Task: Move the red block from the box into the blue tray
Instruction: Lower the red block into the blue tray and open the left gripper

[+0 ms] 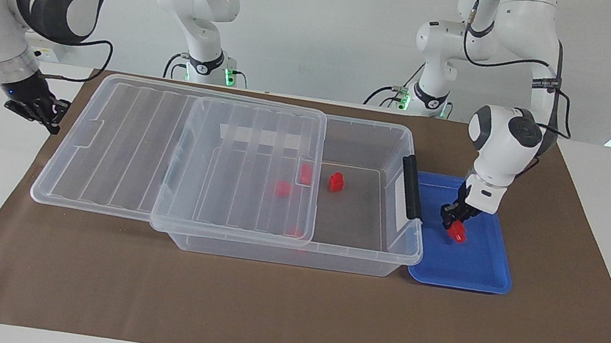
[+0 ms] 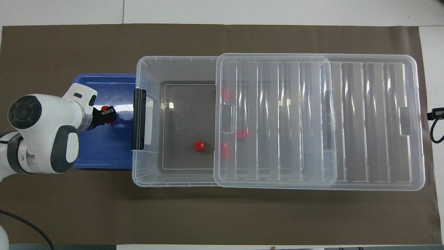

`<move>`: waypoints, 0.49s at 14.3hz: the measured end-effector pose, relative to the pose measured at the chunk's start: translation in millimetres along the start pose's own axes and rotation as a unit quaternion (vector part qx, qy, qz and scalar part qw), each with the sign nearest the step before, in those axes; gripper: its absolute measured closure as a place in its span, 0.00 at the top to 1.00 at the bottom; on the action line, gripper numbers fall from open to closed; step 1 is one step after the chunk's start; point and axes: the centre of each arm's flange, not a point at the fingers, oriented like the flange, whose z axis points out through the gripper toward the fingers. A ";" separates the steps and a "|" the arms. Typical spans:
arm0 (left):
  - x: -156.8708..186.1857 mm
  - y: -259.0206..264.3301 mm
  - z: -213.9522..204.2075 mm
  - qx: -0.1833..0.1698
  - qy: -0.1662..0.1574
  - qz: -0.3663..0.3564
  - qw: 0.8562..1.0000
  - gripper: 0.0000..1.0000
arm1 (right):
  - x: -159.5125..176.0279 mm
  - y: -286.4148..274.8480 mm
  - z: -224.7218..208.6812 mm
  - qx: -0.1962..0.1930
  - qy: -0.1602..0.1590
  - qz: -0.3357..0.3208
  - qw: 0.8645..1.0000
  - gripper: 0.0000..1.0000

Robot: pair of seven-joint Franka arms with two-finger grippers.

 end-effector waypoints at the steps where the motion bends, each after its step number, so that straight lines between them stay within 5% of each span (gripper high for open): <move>1: 0.3 0.2 -0.4 0.000 0.000 0.000 1.000 0.61 | 1.4 -5.1 1.8 0.001 -0.001 0.008 1.000 0.01; 5: 7.7 4.3 -11.0 -0.005 0.010 0.002 1.000 1.00 | 11.2 -37.9 6.3 0.002 -0.004 0.015 1.000 0.01; 7: 15.9 10.1 -26.8 -0.005 0.011 0.021 1.000 1.00 | 13.8 -47.9 7.2 0.003 -0.005 0.016 1.000 0.01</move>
